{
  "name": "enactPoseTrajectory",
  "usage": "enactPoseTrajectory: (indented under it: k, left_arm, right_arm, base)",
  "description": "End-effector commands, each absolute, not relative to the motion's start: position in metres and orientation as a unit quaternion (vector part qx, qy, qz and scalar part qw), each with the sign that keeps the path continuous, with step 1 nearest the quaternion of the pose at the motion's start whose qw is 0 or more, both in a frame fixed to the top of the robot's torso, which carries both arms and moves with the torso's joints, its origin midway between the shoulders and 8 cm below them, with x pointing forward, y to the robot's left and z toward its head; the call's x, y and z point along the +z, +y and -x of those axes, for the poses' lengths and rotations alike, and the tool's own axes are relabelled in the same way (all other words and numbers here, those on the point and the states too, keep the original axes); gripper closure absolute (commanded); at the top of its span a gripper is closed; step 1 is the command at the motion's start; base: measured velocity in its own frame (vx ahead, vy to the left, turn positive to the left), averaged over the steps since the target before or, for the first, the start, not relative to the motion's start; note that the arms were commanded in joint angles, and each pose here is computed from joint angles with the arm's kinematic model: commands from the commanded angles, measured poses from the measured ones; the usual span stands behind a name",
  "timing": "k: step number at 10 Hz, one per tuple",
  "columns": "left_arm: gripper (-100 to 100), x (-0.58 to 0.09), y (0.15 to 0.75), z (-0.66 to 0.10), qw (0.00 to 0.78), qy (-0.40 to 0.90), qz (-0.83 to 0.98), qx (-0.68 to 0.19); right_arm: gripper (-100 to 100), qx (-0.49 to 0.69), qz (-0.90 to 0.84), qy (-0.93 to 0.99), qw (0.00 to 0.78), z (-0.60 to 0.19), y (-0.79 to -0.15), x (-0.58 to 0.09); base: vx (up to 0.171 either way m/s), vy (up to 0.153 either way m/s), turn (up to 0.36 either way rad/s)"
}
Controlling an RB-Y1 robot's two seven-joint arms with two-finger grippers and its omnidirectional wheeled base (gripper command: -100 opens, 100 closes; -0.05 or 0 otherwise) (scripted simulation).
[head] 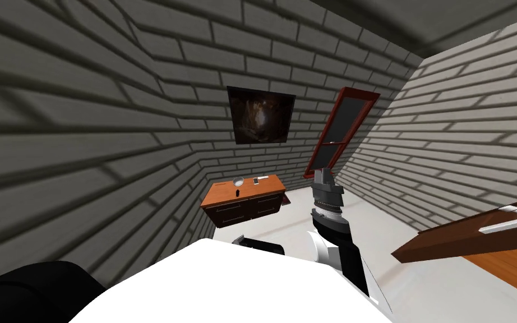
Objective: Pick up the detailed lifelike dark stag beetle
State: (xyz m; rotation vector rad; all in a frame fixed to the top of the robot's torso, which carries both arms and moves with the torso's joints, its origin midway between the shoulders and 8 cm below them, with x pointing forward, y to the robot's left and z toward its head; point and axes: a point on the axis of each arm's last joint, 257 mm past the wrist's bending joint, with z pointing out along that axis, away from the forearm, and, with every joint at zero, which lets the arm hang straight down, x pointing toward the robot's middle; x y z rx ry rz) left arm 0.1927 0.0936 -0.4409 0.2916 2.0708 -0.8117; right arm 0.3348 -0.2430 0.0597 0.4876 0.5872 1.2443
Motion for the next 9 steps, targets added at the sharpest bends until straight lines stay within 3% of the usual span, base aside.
enactPoseTrajectory:
  k: [1,4,9]
  left_arm:
    - [-100,-0.456,0.096,-0.177,0.420,0.841,-0.149,-0.308]
    - [-100,-0.484,0.110,-0.150,0.391,0.854,-0.203,-0.278]
    - [-100,-0.549,0.173,-0.078,0.304,0.868,-0.338,-0.197]
  right_arm:
    - [0,0.568,-0.223,0.268,0.745,-0.335,-0.243,0.060]
    - [0,0.568,-0.223,0.268,0.745,-0.335,-0.243,0.060]
    - [0,0.568,-0.223,0.268,0.745,-0.335,-0.243,0.060]
  base:
    - [-0.029,-0.051,-0.124]
    - [-0.018,-0.047,-0.129]
    - [-0.001,-0.051,-0.247]
